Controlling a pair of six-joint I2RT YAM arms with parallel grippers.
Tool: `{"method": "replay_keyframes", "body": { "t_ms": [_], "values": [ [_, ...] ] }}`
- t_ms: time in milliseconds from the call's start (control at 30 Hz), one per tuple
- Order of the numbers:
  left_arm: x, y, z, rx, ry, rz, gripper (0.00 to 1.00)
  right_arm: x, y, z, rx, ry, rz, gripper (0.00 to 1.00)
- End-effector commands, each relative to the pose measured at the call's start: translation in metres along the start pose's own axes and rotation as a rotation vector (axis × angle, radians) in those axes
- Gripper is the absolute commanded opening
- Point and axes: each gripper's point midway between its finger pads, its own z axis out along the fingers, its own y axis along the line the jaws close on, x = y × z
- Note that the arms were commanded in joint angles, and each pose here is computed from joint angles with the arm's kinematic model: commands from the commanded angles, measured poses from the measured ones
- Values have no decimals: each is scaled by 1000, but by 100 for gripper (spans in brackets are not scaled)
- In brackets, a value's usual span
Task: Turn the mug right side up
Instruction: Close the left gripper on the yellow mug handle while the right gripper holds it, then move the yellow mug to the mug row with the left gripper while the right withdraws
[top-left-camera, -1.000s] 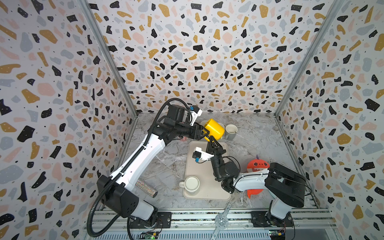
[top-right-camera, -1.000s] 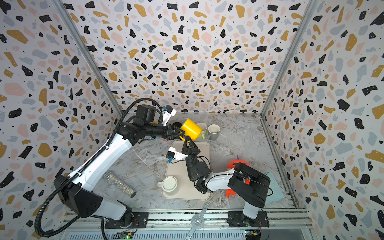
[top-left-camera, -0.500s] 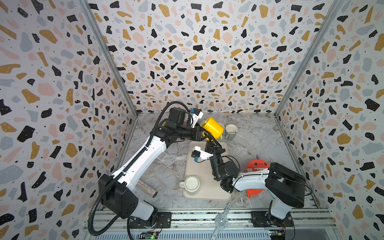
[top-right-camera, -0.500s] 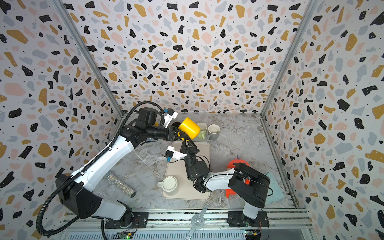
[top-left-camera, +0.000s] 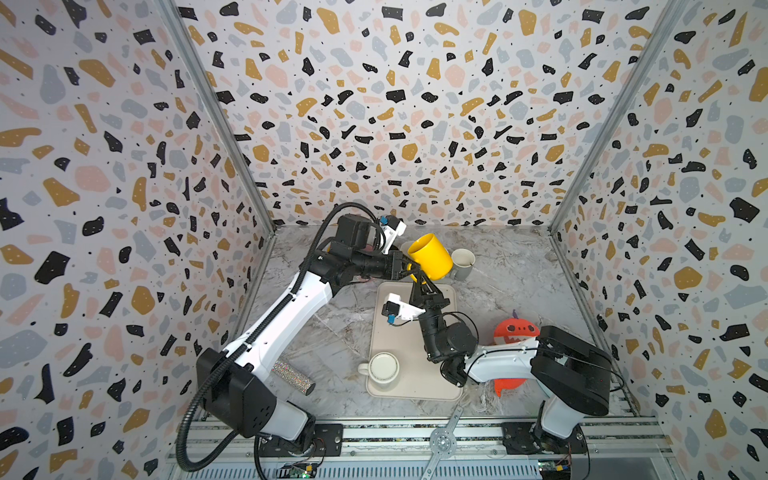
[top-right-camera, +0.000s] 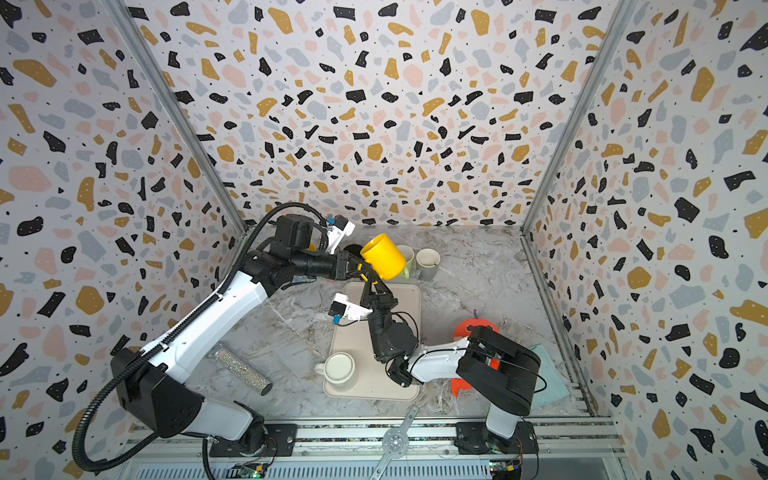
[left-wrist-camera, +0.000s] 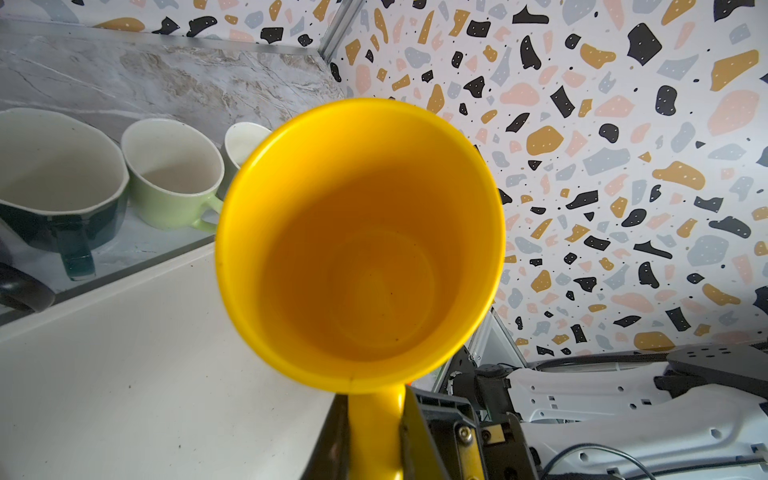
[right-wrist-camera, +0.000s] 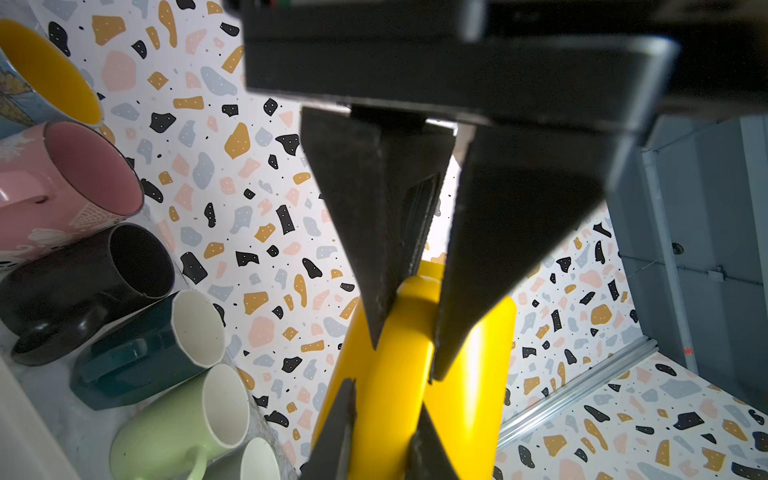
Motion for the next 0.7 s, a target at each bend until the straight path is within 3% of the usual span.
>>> {"method": "replay_keyframes", "body": {
  "t_ms": [0,33,133,300,533,667],
  "values": [
    [0,16,3,-47,-17,32,0,-4,-124,-14,340,-61,374,0],
    [-1,17,2,-53,-25,34,0,-3,-127,-15,344,-57,385,3],
    [-8,19,-3,-69,-51,41,0,1,-132,-20,341,-55,404,25],
    [-17,27,-7,-85,-89,37,0,2,-131,-25,287,-47,408,48],
    [-32,54,-25,-175,-157,18,0,9,-138,-32,229,-9,457,59],
    [-38,82,-45,-268,-203,-8,0,9,-130,-35,86,7,553,61]
  ]
}}
